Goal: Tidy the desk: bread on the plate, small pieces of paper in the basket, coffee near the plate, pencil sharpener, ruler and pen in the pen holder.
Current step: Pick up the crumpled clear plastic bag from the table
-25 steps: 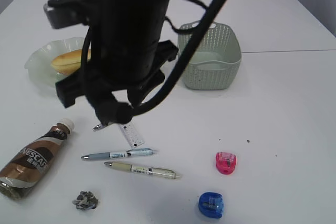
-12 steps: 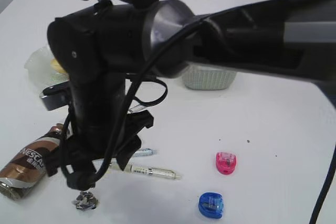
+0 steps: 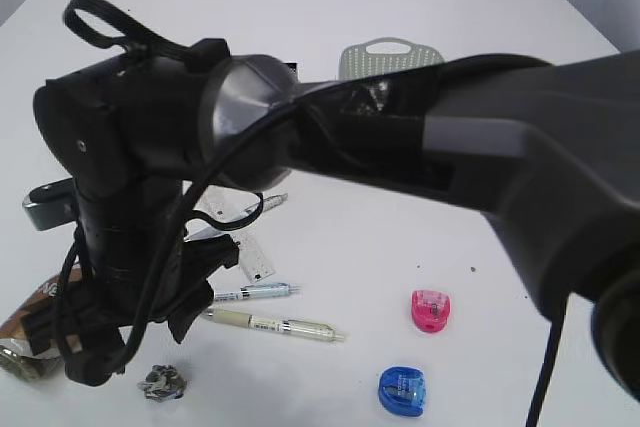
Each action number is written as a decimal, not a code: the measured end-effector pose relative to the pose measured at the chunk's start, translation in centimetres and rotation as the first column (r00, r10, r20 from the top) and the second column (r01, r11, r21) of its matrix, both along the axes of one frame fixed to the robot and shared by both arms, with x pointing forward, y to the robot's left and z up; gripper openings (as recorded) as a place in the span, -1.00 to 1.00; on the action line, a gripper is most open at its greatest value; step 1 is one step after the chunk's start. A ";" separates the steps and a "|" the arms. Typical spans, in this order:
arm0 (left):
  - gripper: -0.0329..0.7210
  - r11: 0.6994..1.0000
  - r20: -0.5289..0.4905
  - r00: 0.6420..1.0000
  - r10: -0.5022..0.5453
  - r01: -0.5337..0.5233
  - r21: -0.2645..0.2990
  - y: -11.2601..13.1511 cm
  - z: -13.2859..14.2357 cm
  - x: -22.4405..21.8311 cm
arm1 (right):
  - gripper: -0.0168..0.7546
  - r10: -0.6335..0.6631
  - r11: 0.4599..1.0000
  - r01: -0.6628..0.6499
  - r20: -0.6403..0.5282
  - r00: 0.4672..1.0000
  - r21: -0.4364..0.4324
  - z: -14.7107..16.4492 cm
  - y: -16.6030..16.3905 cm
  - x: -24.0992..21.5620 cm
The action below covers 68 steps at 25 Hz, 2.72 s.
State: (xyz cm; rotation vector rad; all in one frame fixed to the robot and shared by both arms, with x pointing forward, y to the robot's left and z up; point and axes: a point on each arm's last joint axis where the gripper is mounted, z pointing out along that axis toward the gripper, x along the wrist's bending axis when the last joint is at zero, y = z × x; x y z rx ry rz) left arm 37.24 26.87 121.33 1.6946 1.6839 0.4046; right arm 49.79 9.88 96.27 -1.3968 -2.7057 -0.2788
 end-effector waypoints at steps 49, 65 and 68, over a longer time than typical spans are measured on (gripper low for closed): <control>0.26 1.000 0.000 1.000 0.000 0.000 0.000 0.0 0.0 0.0 | 0.10 0.021 0.996 -0.023 -0.026 0.999 -0.081 -6.1 0.9 0.9; 0.26 1.000 -0.001 1.000 -0.003 0.003 -0.006 -0.1 0.0 0.0 | 0.09 0.020 0.996 -0.023 -0.029 0.999 -0.085 -6.7 1.0 0.9; 0.26 1.000 -0.001 1.000 -0.003 0.003 -0.006 -0.1 0.0 0.0 | -0.10 0.020 0.996 -0.023 -0.029 0.999 -0.085 -6.7 1.0 0.9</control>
